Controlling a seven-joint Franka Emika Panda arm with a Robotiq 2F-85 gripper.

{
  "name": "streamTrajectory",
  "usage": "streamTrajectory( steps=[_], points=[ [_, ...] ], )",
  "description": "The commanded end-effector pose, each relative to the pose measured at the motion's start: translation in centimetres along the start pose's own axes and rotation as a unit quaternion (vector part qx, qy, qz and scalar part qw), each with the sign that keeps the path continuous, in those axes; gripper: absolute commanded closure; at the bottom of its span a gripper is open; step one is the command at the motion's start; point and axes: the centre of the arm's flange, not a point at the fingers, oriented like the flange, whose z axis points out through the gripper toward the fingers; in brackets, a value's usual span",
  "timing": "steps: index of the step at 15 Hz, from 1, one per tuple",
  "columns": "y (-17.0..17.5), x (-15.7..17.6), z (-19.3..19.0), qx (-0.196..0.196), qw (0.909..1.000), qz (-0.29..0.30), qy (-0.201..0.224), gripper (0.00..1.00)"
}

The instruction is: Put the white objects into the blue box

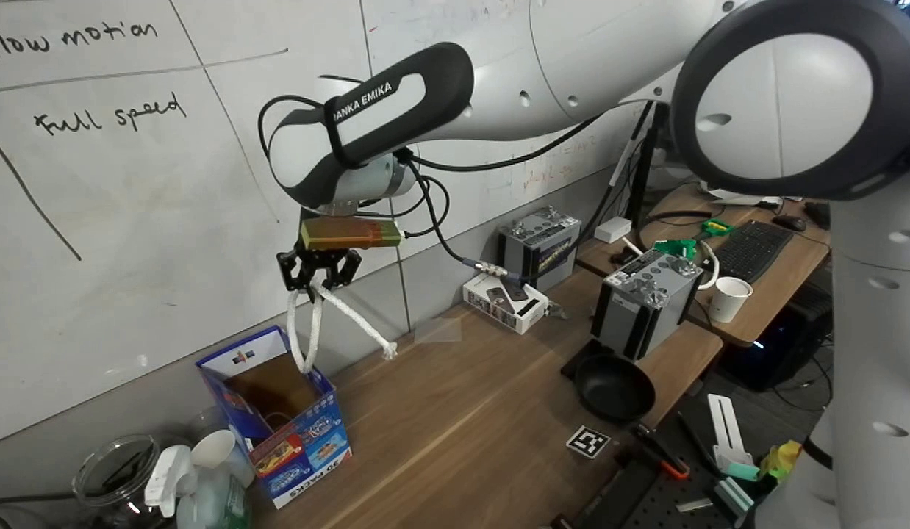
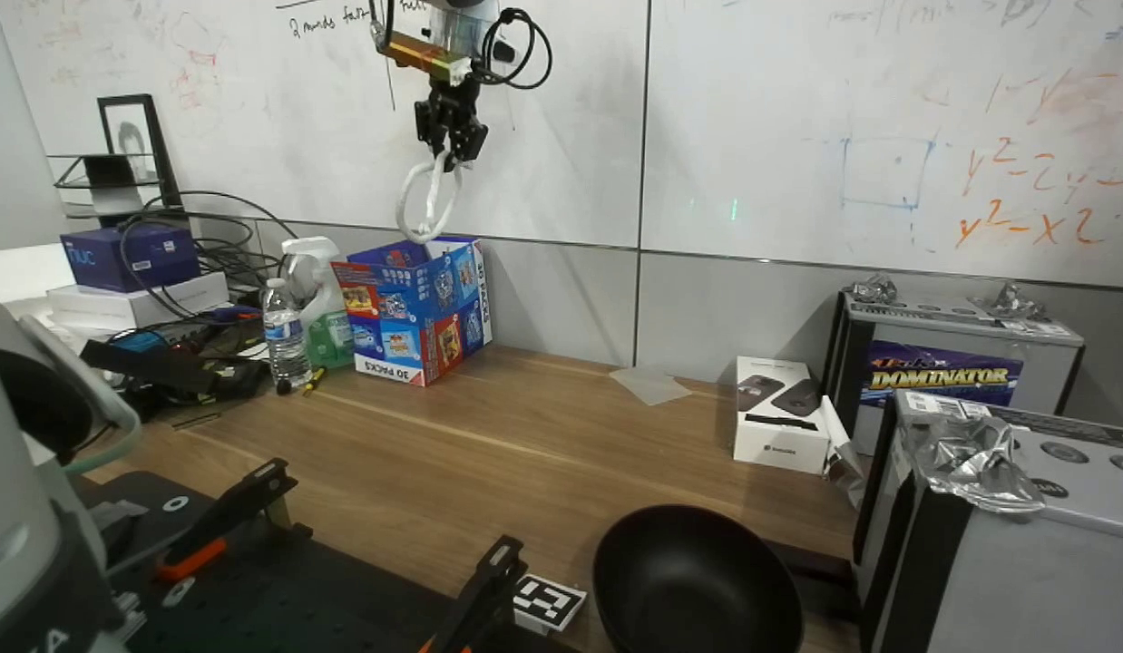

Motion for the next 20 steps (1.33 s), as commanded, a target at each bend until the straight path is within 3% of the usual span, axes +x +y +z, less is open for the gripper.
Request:
streamTrajectory(
  steps=[1,7,10,20],
  points=[
    [-2.3,0.3,2.0,-0.008,0.9999,-0.003,-0.01,0.98],
    [-4.9,-0.3,8.2,-0.021,0.9989,-0.015,-0.039,0.98],
    [-5.8,0.1,9.8,-0.022,0.9994,-0.015,-0.022,0.96],
    [-6.6,3.1,8.6,-0.015,0.9986,0.016,0.047,0.96]
  ],
)
